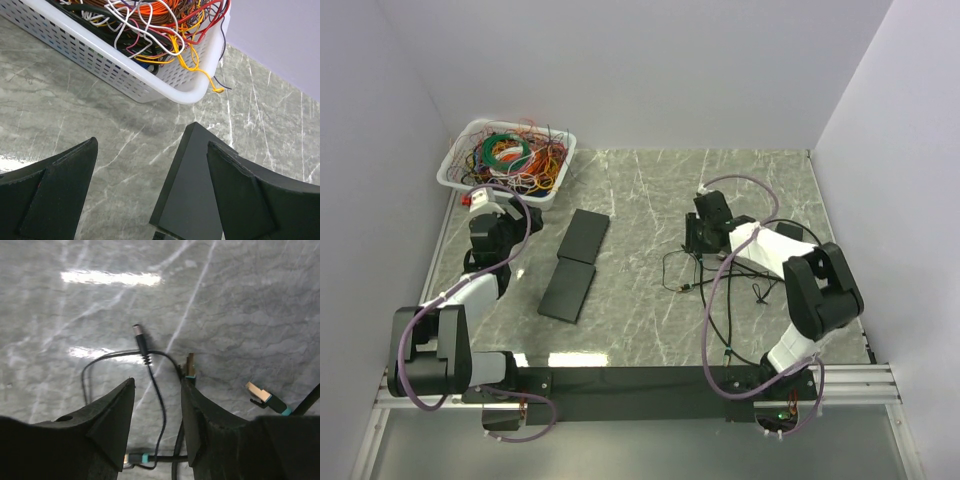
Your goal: Insert the plug into the switch port
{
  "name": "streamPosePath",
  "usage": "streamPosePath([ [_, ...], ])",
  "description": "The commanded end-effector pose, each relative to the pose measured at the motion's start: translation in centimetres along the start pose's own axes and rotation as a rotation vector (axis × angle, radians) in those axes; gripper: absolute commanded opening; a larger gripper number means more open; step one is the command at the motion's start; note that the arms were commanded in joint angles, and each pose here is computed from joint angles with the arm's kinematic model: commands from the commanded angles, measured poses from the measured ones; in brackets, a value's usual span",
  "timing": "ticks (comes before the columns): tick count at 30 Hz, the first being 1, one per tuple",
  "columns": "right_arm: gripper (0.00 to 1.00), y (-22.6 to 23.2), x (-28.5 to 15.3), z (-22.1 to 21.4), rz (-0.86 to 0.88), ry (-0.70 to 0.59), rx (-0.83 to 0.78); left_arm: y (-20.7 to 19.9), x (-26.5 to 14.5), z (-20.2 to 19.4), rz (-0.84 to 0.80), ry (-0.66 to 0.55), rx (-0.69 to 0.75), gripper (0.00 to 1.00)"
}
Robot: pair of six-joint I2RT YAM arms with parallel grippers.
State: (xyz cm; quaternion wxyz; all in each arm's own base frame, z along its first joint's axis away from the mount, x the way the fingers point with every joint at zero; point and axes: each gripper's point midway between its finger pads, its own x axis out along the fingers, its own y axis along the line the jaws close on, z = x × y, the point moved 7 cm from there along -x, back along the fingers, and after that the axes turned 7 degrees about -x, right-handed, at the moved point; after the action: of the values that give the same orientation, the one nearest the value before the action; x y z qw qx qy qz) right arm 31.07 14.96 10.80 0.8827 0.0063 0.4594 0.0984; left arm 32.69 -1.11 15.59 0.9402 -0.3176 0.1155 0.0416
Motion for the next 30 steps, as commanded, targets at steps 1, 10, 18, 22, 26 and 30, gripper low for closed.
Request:
streamPosePath([
  [1,0.49,0.3,0.7,1.0,0.034,-0.014,0.013,-0.5,0.3,0.5,-0.024,0.0,-0.017,0.97],
  [10,0.42,0.8,2.0,1.0,0.064,0.004,0.012,-0.2,0.6,0.5,-0.016,0.007,-0.024,0.96],
  [18,0.37,0.8,2.8,0.9,0.058,0.019,0.013,-0.1,0.8,0.4,-0.013,0.016,-0.028,0.96],
  [22,0.33,0.8,3.1,1.0,0.056,0.015,0.023,-0.1,0.8,0.4,-0.011,0.019,-0.028,0.96],
  [26,0.23,0.8,3.1,1.0,0.055,0.016,0.023,-0.1,0.9,0.4,-0.008,0.024,-0.029,0.95],
  [30,0.17,0.8,2.8,1.1,0.051,0.01,0.021,-0.1,1.0,0.3,-0.007,0.029,-0.029,0.95],
])
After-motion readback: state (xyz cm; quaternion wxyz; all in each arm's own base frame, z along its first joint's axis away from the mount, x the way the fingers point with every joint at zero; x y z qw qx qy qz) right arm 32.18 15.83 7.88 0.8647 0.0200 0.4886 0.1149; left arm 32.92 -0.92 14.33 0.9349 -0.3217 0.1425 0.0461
